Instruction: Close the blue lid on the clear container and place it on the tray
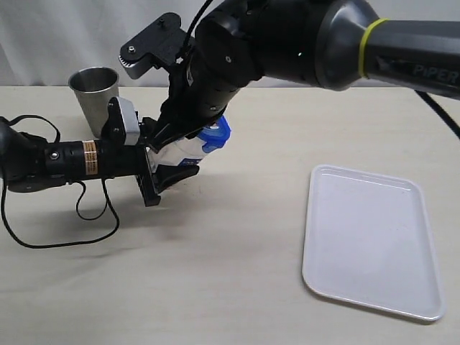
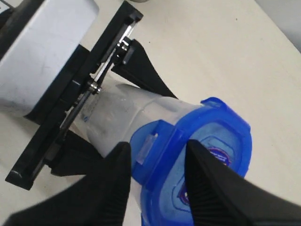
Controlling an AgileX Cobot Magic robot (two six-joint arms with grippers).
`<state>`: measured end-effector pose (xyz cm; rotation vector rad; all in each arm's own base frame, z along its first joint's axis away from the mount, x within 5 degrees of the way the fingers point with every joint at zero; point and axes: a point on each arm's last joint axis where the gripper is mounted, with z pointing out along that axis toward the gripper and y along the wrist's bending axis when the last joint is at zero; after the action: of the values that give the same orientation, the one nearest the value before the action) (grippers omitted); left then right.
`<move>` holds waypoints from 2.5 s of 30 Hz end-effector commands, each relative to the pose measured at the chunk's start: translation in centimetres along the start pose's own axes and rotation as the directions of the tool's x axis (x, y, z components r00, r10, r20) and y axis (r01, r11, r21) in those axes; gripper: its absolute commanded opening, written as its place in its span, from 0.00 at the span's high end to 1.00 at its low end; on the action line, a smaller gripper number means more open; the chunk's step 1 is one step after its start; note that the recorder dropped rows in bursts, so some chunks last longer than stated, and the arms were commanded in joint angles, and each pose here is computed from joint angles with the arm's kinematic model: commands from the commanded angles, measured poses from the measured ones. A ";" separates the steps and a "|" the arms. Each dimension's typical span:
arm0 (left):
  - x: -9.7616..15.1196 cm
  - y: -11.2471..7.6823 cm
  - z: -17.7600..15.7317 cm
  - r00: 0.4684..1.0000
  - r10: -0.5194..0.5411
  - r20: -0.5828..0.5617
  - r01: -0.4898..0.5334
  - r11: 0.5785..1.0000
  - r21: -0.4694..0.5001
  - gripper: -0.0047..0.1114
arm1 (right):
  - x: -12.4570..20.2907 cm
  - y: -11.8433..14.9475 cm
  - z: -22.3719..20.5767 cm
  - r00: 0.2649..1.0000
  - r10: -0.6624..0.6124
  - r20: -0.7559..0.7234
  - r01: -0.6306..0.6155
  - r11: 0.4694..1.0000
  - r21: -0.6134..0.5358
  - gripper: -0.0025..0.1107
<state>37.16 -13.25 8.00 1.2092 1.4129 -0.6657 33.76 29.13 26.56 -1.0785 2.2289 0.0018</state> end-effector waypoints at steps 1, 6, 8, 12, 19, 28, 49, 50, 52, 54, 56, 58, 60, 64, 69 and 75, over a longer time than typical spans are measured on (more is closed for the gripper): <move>-0.7 0.0 0.1 0.999 0.016 0.037 -0.017 1.000 0.010 0.96 | -0.7 -0.9 -3.1 0.998 0.006 0.058 -0.007 1.000 0.016 0.65; -0.7 0.0 0.1 0.999 0.016 0.030 -0.017 1.000 0.008 0.96 | -1.1 -1.4 -5.5 0.995 0.016 0.101 -0.018 1.000 0.025 0.65; -0.7 0.0 0.1 0.999 0.017 0.029 -0.017 1.000 0.014 0.96 | -1.1 -1.6 -6.4 0.993 0.016 0.116 -0.019 0.999 0.027 0.65; -0.4 -0.3 0.1 0.999 0.033 0.001 -0.033 0.998 0.045 0.96 | -1.1 -2.0 -8.5 0.992 -0.029 0.121 0.024 0.999 0.042 0.66; -1.9 0.7 -0.2 0.995 0.042 -0.093 -0.044 0.999 -0.016 0.96 | 3.8 -5.3 -12.2 0.969 0.071 0.236 -0.096 0.991 0.097 0.94; -4.5 -1.9 3.1 0.929 0.093 -0.357 -0.102 0.995 -0.007 0.96 | 21.5 -13.2 -5.3 0.807 0.591 -0.003 -0.591 0.807 0.022 0.94; -7.2 -1.8 3.9 0.879 0.131 -0.458 -0.179 0.982 -0.063 0.96 | 35.4 -20.9 -0.4 0.493 0.870 -0.022 -0.824 0.475 0.310 0.94; -7.2 -1.8 3.9 0.879 0.131 -0.458 -0.179 0.982 -0.063 0.96 | 35.6 -20.9 -0.2 0.485 0.874 -0.027 -0.827 0.469 0.312 0.94; -7.3 -1.9 4.0 0.882 0.134 -0.451 -0.179 0.982 -0.059 0.96 | 36.1 -20.8 0.4 0.480 0.877 -0.037 -0.826 0.465 0.318 0.94; -7.3 -1.9 4.0 0.882 0.134 -0.451 -0.179 0.982 -0.059 0.96 | 36.3 -20.5 1.4 0.484 0.874 -0.052 -0.820 0.473 0.323 0.94; -7.3 -1.9 3.9 0.881 0.134 -0.453 -0.180 0.982 -0.059 0.96 | 36.5 -20.5 2.1 0.477 0.876 -0.075 -0.822 0.475 0.313 0.94; -7.3 -1.9 3.9 0.881 0.134 -0.453 -0.180 0.982 -0.059 0.96 | 36.4 -20.6 2.4 0.470 0.877 -0.098 -0.829 0.477 0.293 0.94; -7.3 -1.9 4.0 0.882 0.134 -0.451 -0.179 0.982 -0.059 0.96 | 36.3 -20.8 2.5 0.457 0.884 -0.097 -0.839 0.465 0.282 0.94; -7.3 -1.9 4.0 0.882 0.134 -0.451 -0.179 0.982 -0.059 0.96 | 36.1 -20.8 2.5 0.452 0.888 -0.085 -0.847 0.457 0.270 0.94; -7.3 -1.9 4.0 0.882 0.134 -0.451 -0.179 0.982 -0.059 0.96 | 35.7 -20.6 2.6 0.461 0.883 -0.085 -0.855 0.468 0.225 0.94; -7.3 -1.9 4.0 0.882 0.134 -0.451 -0.179 0.982 -0.059 0.96 | 35.2 -20.7 2.7 0.486 0.872 -0.053 -0.855 0.488 0.175 0.94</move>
<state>35.86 -19.41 12.71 1.4628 1.7004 -0.1833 33.83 -8.78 10.30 0.3009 2.6284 0.1944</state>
